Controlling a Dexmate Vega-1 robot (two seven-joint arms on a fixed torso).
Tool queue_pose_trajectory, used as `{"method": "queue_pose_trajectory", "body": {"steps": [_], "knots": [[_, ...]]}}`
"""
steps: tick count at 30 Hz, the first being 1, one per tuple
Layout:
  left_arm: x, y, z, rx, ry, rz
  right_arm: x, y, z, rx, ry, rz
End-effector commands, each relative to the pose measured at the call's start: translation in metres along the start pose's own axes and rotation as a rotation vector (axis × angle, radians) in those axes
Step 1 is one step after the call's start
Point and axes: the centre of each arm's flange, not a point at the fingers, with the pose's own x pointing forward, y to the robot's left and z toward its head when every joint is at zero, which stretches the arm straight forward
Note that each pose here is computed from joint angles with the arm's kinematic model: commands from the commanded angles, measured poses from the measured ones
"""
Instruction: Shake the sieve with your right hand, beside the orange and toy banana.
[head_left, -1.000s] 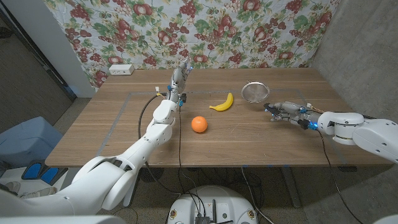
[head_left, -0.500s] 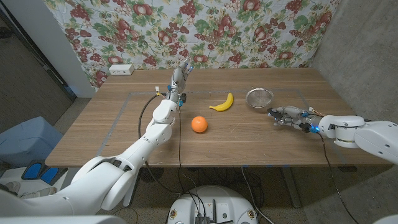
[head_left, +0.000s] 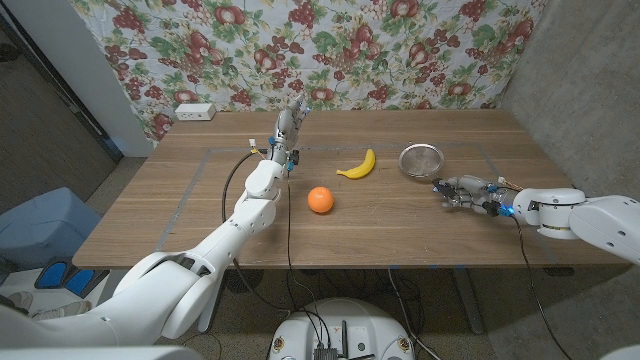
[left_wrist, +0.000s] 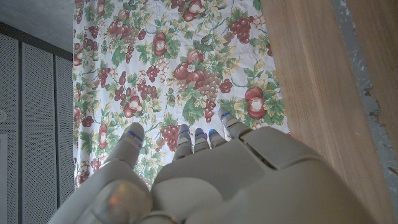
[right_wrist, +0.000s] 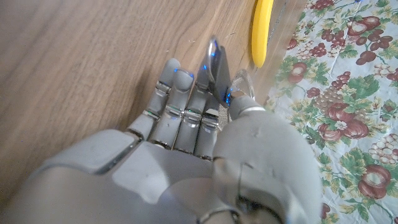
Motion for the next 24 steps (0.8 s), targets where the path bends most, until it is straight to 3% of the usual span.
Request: {"method": "queue_pose_trajectory", "body": {"steps": [1,8,24], "knots": [[0.0027,0.003,-0.0015,-0.004,0.008,-0.001,0.0041,0.0005,-0.0088,0.056,0.001,0.066],[0.0034,0.005,-0.0024,-0.007,0.008,0.003,0.0044,0.0,-0.0099,0.063,-0.046,0.078],[0.0048,0.0097,-0.0029,-0.011,0.005,0.007,0.0027,0.0029,-0.0072,0.053,-0.127,0.025]]}}
